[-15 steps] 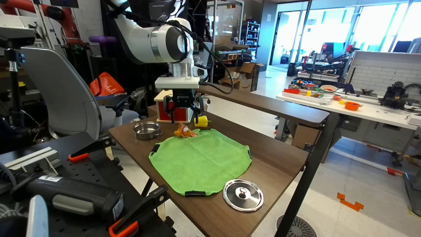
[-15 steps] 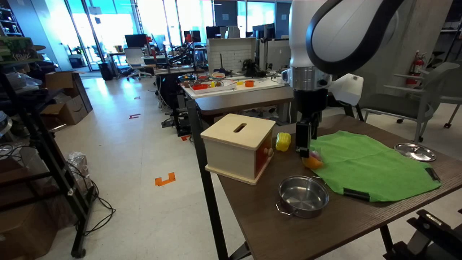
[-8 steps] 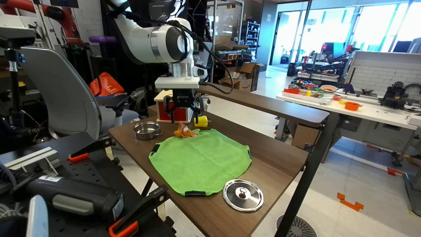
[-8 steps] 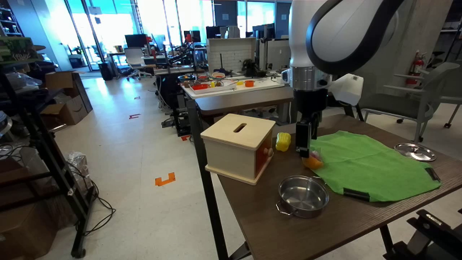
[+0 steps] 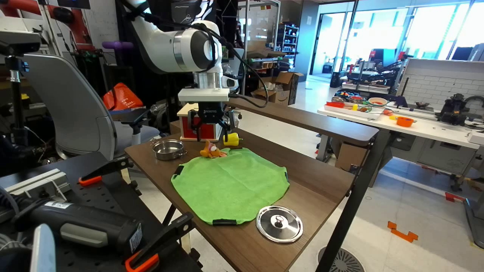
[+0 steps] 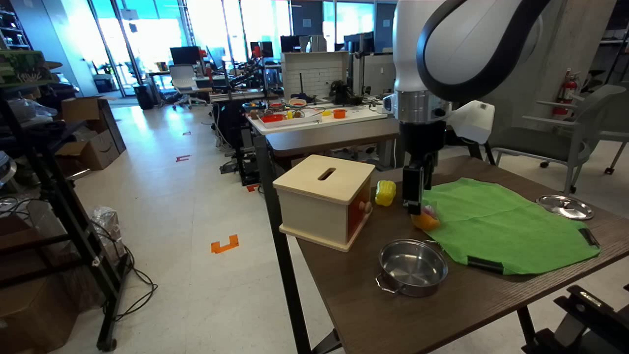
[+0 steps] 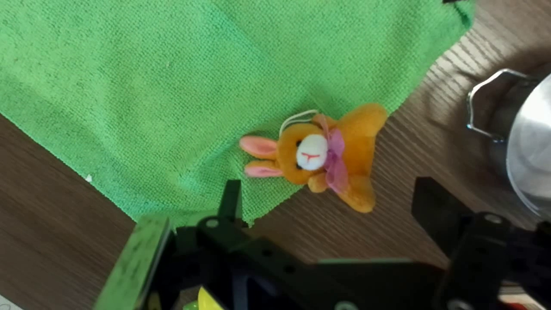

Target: Put the orange plush in the silver pot and fold the left corner of the cloth

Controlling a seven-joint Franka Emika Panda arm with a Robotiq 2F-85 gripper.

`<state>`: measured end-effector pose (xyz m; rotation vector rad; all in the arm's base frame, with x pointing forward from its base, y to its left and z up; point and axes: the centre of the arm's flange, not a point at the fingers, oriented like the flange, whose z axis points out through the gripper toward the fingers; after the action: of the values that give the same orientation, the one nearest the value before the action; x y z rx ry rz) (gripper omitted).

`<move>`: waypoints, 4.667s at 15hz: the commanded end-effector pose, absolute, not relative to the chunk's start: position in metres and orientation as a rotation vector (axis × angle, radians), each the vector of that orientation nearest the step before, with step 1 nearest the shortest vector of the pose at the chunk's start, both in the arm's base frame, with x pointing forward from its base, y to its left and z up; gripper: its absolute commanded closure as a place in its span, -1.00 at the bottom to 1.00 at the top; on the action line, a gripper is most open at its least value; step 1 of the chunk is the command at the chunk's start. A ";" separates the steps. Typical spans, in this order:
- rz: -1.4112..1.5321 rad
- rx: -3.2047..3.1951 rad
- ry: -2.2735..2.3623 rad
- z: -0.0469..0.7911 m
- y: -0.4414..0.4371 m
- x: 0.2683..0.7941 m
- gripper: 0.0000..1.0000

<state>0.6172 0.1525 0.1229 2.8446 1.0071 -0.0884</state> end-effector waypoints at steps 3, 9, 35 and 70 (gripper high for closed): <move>-0.068 2.798 1.063 0.128 0.170 0.619 -1.00; -0.051 2.801 1.076 0.125 0.170 0.620 -1.00; 0.067 2.592 1.023 0.159 0.240 0.597 0.32; -0.119 2.635 1.042 0.088 0.184 0.632 1.00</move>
<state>0.6270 0.1801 0.0917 2.6292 1.0057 -0.1092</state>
